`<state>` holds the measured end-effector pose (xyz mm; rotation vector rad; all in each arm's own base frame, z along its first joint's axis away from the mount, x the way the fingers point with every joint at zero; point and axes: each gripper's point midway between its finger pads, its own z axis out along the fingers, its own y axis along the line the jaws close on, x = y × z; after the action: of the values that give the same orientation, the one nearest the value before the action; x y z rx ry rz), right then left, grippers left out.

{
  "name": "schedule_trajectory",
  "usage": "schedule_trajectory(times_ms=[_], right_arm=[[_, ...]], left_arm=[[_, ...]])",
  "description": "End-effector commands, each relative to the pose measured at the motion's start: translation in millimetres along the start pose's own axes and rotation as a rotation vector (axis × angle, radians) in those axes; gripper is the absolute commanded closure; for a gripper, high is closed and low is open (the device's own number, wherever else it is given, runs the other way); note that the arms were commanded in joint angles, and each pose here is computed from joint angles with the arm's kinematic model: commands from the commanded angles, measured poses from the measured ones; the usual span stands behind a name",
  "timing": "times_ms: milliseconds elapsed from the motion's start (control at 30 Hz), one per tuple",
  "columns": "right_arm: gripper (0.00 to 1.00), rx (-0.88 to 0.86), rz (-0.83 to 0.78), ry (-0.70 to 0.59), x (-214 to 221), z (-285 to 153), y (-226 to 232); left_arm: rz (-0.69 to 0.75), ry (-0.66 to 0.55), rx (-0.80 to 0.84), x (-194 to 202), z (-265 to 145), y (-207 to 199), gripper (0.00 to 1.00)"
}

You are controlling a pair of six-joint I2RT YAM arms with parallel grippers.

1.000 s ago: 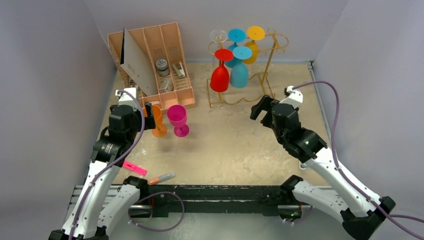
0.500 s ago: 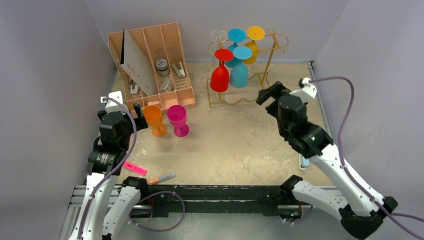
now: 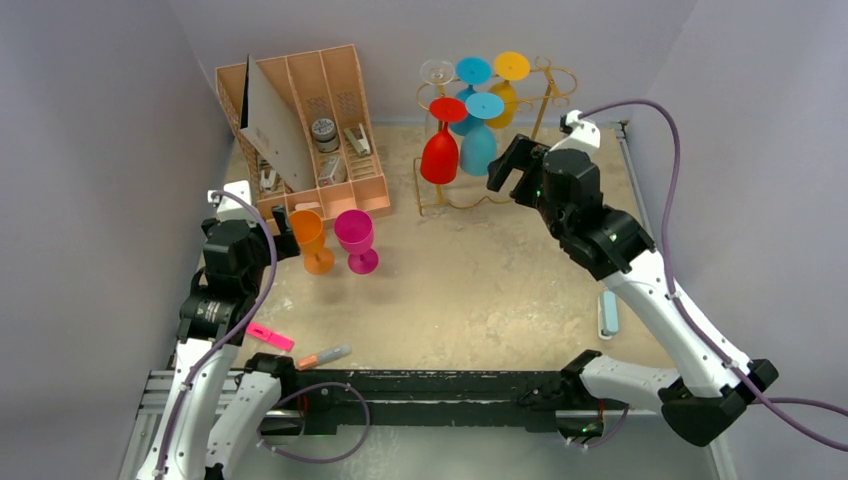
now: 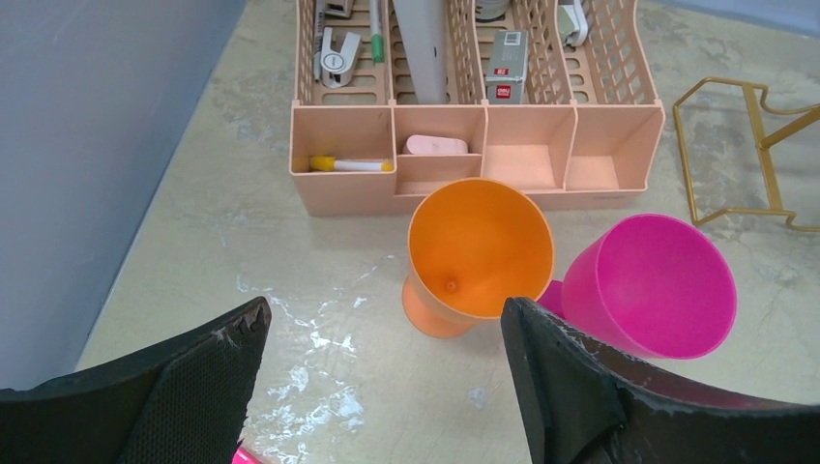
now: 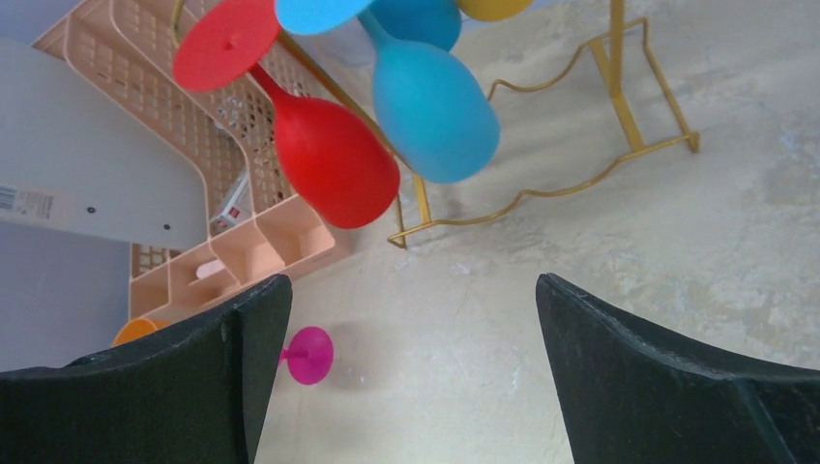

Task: Take the wine glass off the wine glass rack
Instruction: Pick up the wine glass from the wine rack.

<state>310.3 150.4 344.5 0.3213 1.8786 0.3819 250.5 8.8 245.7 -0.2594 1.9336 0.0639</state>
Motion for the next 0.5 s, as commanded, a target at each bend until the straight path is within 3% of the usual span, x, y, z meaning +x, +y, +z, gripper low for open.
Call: schedule_trajectory(times_ms=[0,100,467], right_arm=[[0.02,-0.140,0.052,0.061,-27.7,5.6,24.9],[0.04,-0.195,0.173,0.184,-31.0,18.4,30.0],[0.09,-0.326,0.316,0.225,-35.2,55.4,57.0]], left_arm=[[-0.027,-0.041,0.015,-10.6,-1.1,-2.5,0.12],[-0.023,-0.040,0.026,-10.4,-0.9,-4.5,0.12],[0.025,-0.058,-0.027,-8.5,-4.0,8.7,0.11]])
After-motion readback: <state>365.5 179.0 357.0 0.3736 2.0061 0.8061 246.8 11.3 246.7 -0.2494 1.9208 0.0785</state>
